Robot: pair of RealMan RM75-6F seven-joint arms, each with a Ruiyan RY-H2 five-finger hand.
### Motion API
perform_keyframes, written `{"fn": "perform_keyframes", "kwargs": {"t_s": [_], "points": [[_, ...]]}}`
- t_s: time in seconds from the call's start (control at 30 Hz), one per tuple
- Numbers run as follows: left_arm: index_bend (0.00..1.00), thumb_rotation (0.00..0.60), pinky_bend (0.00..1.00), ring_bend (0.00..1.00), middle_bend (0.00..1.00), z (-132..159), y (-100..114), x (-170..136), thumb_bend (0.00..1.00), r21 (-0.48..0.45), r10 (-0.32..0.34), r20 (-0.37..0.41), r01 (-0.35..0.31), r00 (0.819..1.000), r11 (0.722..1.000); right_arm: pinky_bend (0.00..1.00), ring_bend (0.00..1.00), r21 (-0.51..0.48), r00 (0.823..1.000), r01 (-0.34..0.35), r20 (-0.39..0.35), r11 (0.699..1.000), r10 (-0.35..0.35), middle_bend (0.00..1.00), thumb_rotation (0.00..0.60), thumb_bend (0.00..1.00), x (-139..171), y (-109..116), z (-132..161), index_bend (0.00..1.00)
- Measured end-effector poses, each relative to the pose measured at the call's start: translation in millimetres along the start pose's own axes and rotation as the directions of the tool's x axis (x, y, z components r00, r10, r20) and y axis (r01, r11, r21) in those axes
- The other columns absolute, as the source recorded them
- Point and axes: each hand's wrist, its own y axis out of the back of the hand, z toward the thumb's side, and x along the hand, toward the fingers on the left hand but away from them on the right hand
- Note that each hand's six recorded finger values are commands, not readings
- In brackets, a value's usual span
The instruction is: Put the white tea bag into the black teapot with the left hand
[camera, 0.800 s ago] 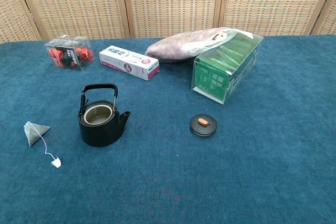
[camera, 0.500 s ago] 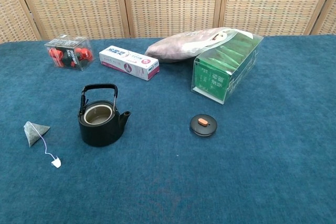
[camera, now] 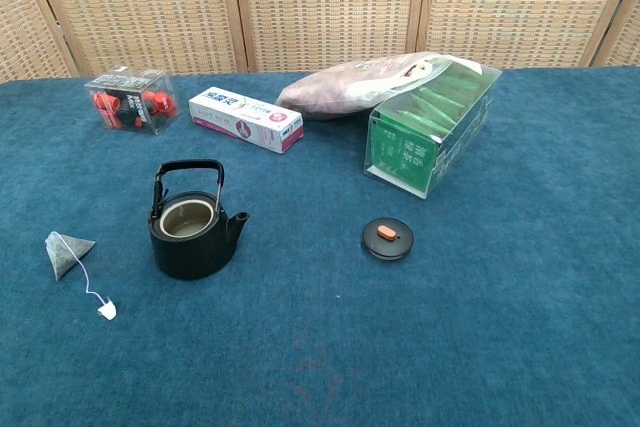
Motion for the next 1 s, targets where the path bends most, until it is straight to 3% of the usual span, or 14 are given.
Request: {"fn": "perform_keyframes", "kwargs": {"t_s": [0.37,0.43,0.5,0.53,0.63,0.8,1.0], "points": [[0.11,0.6,0.0,0.0,0.01,4.5,0.3,2.4,0.37,0.009,-0.003,0.024,0.003,1.0,1.0,0.08,0.0,-0.001,1.0,0.0,0.003,1.0,0.0,0.12,0.6,0.07,1.6,0.2,-0.9,0.09],[0.15,0.6,0.05,0.02,0.06,6.3,0.3,4.0,0.37,0.016,-0.005,0.037,0.004,0.999,1.0,0.08,0.0,-0.001,1.0,0.0,0.003,1.0,0.0,0.12,0.6,0.07,1.8,0.2,-1.2,0.09],[0.18,0.6,0.14,0.06,0.11,8.2,0.0,5.2,0.37,0.023,-0.008,0.049,0.006,0.999,1.0,0.08,0.0,-0.002,1.0,-0.001,0.004,1.0,0.001,0.12,0.6,0.07,2.0,-0.4,-1.2,0.09],[0.2,0.6,0.23,0.11,0.16,9.9,-0.5,6.3,0.37,0.029,-0.011,0.06,0.009,0.998,1.0,0.08,0.0,-0.003,1.0,-0.002,0.004,1.0,0.002,0.12,0.6,0.07,2.1,-0.5,-1.2,0.09],[0.24,0.6,0.36,0.24,0.29,16.5,-3.0,9.7,0.37,0.045,-0.026,0.098,0.022,0.995,0.999,0.08,0.0,-0.004,1.0,-0.003,0.006,1.0,0.003,0.12,0.6,0.07,2.0,-1.3,-1.5,0.09],[0.29,0.6,0.47,0.42,0.47,31.2,-10.5,15.8,0.38,0.088,-0.071,0.179,0.056,0.981,0.995,0.08,0.0,-0.003,1.0,-0.002,0.01,1.0,0.002,0.12,0.6,0.07,2.1,-1.1,-2.6,0.09],[0.39,0.6,0.49,0.49,0.56,47.9,-20.5,23.3,0.38,0.141,-0.136,0.256,0.102,0.957,0.985,0.08,0.0,-0.003,1.0,-0.001,0.02,1.0,0.001,0.12,0.6,0.07,4.0,-0.5,-5.2,0.09]]}}
